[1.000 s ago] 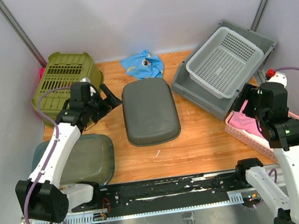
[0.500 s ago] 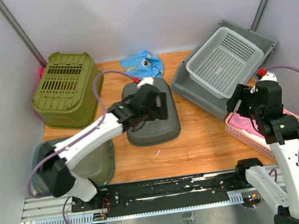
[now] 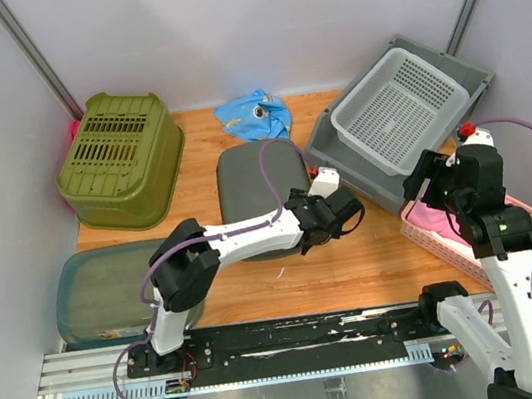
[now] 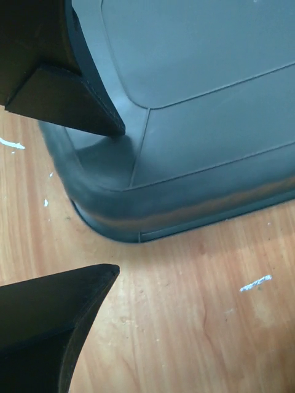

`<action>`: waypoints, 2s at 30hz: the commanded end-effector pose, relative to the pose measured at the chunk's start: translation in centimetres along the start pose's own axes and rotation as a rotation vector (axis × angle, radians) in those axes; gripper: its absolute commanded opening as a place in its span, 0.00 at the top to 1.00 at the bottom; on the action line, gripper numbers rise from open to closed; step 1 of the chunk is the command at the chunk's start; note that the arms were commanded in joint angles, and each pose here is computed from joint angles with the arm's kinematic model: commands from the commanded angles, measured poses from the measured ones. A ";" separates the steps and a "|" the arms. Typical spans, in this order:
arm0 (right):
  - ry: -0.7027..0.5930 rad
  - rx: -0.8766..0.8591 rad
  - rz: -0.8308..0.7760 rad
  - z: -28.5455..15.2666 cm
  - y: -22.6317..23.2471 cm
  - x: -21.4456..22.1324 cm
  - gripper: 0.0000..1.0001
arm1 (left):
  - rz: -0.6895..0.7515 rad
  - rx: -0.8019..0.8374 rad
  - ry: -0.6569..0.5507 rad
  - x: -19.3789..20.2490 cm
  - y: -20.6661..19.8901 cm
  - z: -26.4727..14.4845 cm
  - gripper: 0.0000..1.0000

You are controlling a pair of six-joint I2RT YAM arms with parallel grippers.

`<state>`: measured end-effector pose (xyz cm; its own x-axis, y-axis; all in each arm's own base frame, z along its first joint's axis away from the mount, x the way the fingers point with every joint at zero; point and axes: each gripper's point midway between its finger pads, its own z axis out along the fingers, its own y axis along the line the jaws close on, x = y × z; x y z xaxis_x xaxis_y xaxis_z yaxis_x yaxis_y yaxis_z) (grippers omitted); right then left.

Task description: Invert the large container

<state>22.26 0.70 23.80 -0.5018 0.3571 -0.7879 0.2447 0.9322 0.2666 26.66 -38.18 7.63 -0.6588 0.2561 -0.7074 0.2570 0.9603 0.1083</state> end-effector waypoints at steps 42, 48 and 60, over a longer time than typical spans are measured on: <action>0.046 -0.109 -0.157 2.1 3.6 -3.4 0.34 | -0.367 -0.153 -0.047 -10.9 21.9 7.8 0.13; 0.081 -0.196 -0.418 6.8 8.0 -2.8 0.41 | -0.394 0.061 -0.141 -15.2 20.0 1.5 0.05; 0.164 -0.226 -0.818 18.1 10.3 -2.5 0.32 | -0.388 0.423 -0.133 -11.2 16.7 -7.6 0.01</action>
<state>38.03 8.12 17.64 -0.6687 -0.2720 -0.6920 -0.2937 0.9516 -0.0902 35.88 -23.50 23.93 -0.6150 -0.1647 -0.7712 0.2359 0.8948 -0.3792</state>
